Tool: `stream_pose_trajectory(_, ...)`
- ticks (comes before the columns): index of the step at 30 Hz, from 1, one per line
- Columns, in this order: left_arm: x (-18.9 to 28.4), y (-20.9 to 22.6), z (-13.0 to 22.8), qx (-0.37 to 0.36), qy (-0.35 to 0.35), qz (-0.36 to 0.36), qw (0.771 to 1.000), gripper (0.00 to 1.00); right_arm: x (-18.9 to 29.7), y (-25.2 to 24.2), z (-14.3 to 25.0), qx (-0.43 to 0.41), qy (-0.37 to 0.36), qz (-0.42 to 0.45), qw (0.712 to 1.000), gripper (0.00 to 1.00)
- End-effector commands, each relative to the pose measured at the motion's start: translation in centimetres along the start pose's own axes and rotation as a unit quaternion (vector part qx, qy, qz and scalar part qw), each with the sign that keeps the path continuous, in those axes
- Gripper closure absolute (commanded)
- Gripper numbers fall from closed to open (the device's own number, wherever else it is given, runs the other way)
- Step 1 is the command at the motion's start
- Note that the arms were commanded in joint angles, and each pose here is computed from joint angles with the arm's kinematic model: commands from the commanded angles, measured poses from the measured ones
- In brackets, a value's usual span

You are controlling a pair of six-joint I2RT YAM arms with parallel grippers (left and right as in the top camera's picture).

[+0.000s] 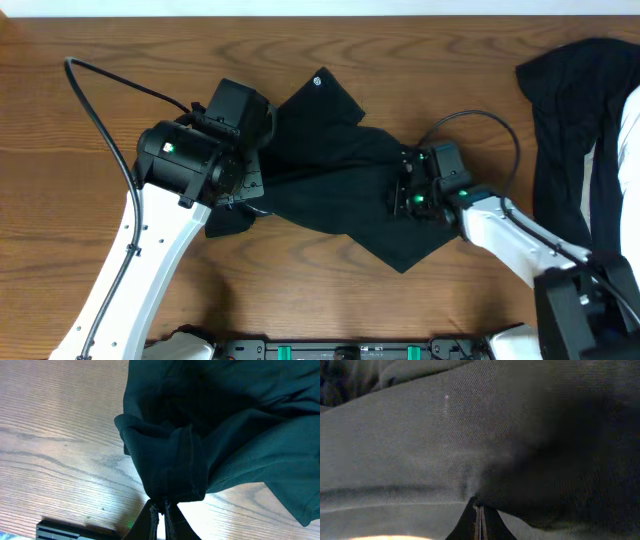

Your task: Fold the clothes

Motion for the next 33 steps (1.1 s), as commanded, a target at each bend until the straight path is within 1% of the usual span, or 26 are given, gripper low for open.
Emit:
stream_pose_trajectory(1,0.6,0.4,-0.3,-0.007,-0.013,-0.001,1.0,0.93,2.5,0.8,-1.6,0.026,-0.042,-0.011,0.999,0.99)
stream_pose_trajectory(3,0.6,0.4,-0.3,-0.006,-0.013,-0.001,1.0,0.93,3.0,0.9,-1.7,0.025,-0.046,-0.011,0.999,0.99)
stream_pose_trajectory(4,0.6,0.4,-0.3,-0.006,-0.013,-0.001,1.0,0.93,3.0,1.0,-1.5,0.025,-0.044,-0.014,0.999,0.95)
stream_pose_trajectory(5,0.6,0.4,-0.3,-0.006,-0.013,-0.001,1.0,0.93,3.0,1.1,-1.4,0.024,-0.039,-0.017,0.999,0.84)
stream_pose_trajectory(6,0.6,0.4,-0.3,-0.006,-0.013,-0.001,1.0,0.93,2.7,1.1,-1.0,0.017,-0.027,-0.02,0.999,0.77)
stream_pose_trajectory(7,0.6,0.4,-0.3,-0.006,-0.013,-0.001,1.0,0.93,2.5,1.1,-0.6,0.01,-0.018,-0.019,1.0,0.74)
stream_pose_trajectory(9,0.6,0.4,-0.3,-0.006,-0.013,-0.001,1.0,0.93,1.9,1.0,0.0,-0.006,0.002,-0.017,1.0,0.62)
stream_pose_trajectory(12,0.6,0.4,-0.3,-0.006,-0.013,-0.001,1.0,0.93,0.6,0.8,0.8,-0.029,0.027,-0.014,0.999,0.55)
stream_pose_trajectory(15,0.6,0.4,-0.3,-0.006,-0.013,-0.001,1.0,0.93,-0.7,0.5,1.5,-0.054,0.049,-0.01,0.997,0.51)
stream_pose_trajectory(19,0.6,0.4,-0.2,-0.007,-0.012,-0.002,1.0,0.93,-1.6,0.3,2.3,-0.074,0.071,-0.012,0.995,0.51)
stream_pose_trajectory(25,0.6,0.4,-0.2,-0.007,-0.012,-0.002,1.0,0.93,-1.7,0.1,0.9,-0.064,0.036,-0.014,0.997,0.49)
stream_pose_trajectory(28,0.6,0.5,-0.2,-0.007,-0.011,-0.003,1.0,0.93,-1.6,0.2,0.1,-0.074,0.02,-0.028,0.997,0.48)
stream_pose_trajectory(30,0.6,0.5,-0.1,-0.007,-0.01,-0.004,1.0,0.93,-1.5,0.0,0.0,-0.084,0.018,-0.026,0.996,0.5)
stream_pose_trajectory(33,0.6,0.6,-0.1,-0.008,-0.009,-0.005,1.0,0.93,-1.5,-0.3,0.0,-0.089,0.018,-0.016,0.996,0.55)
Point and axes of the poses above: each gripper's point midway between its finger pads, its own x axis back along the fingers, its own y axis along the line the jaws close on, z = x × y, the point moved 5 cm from there along x, back along the fingers, and after that the axes turned 15 degrees about x, right-handed, at the moved point
